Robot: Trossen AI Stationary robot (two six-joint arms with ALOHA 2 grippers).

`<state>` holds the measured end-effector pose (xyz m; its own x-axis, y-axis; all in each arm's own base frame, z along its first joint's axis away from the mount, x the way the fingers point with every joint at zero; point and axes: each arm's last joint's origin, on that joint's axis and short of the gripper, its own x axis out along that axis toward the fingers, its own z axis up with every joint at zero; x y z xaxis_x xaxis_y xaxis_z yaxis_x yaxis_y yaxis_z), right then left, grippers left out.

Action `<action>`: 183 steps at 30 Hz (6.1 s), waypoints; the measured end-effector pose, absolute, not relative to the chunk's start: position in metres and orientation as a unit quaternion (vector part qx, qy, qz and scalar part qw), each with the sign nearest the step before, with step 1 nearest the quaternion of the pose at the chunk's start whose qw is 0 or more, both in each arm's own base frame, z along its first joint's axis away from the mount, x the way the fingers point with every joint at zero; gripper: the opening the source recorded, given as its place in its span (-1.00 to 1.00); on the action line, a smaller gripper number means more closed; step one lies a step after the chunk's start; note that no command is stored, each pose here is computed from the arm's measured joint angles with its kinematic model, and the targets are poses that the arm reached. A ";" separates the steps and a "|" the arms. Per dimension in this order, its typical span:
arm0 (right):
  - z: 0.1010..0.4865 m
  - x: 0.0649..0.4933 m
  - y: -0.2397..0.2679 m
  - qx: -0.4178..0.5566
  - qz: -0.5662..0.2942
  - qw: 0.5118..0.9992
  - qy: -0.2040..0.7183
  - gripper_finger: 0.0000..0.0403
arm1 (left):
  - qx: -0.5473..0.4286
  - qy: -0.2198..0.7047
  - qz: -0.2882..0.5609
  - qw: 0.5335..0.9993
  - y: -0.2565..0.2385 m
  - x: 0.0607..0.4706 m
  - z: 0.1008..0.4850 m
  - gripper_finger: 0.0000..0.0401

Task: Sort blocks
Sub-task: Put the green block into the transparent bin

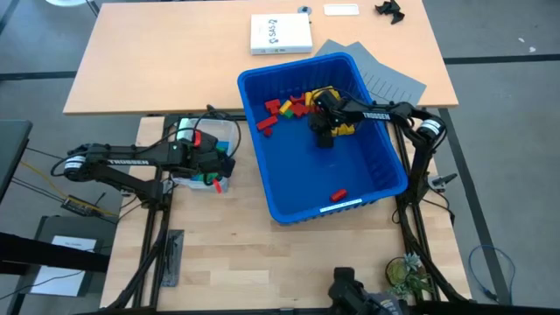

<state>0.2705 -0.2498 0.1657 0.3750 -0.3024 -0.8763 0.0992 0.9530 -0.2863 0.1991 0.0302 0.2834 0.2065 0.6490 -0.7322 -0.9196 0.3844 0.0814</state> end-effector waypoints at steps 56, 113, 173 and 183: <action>0.367 0.305 -0.067 0.185 0.144 0.971 0.055 -0.36 | 0.451 0.041 0.315 0.834 -0.041 0.339 0.327 -0.26; 0.258 0.304 -0.206 -0.031 -0.195 0.939 0.283 0.28 | -0.090 0.267 0.485 0.828 0.044 0.198 0.319 -0.29; 0.168 0.329 -0.279 0.032 -0.248 0.891 0.378 0.31 | -0.210 0.339 0.541 0.740 0.060 0.176 0.268 0.38; 0.168 0.328 -0.280 0.034 -0.246 0.891 0.380 0.23 | -0.215 0.326 0.539 0.746 0.061 0.178 0.269 0.38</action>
<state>0.3280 -0.2797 0.1682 0.5905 -0.4130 -0.6933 0.4640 0.8767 -0.1271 0.1785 0.0607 0.2693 0.2062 0.6647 -0.7181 -0.9448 0.3262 0.0306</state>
